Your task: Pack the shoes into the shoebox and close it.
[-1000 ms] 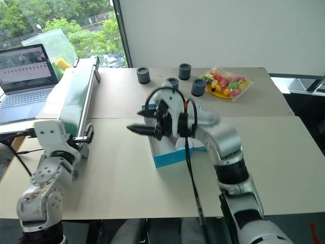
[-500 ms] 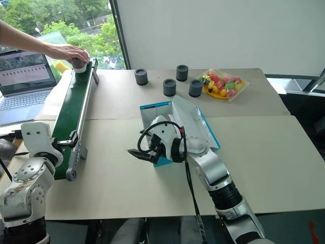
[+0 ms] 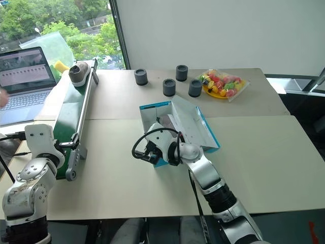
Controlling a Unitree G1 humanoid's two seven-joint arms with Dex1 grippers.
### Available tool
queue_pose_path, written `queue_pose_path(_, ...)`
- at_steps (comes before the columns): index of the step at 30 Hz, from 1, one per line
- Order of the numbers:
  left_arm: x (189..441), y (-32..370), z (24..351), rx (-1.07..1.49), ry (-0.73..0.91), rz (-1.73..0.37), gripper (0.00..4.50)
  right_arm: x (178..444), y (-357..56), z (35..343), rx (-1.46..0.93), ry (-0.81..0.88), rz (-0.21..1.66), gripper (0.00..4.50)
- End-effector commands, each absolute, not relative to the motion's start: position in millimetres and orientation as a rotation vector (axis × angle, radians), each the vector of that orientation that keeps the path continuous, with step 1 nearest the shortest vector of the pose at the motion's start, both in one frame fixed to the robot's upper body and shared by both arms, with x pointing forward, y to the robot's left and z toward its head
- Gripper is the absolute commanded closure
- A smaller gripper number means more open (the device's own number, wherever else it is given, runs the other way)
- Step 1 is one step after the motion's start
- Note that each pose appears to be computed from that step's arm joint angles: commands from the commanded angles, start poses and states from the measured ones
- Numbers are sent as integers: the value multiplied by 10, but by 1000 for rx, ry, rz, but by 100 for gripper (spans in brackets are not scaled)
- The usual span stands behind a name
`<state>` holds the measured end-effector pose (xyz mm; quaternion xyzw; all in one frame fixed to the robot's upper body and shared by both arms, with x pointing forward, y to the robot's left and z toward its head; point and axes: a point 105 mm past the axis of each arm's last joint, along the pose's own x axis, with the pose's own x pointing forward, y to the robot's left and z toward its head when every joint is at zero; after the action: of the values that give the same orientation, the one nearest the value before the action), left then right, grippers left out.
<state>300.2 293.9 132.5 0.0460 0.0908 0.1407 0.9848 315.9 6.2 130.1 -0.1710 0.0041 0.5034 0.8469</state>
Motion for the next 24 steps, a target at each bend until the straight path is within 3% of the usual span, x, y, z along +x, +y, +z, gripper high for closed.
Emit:
queue_pose_path(1, 3005, 2948, 1389, 95, 164, 292, 0, 3115, 104, 1428, -353, -53, 1073, 8)
queue_pose_path(24, 2964, 3097, 1293, 59, 206, 349, 0, 3118, 170, 1477, -343, -68, 1069, 8)
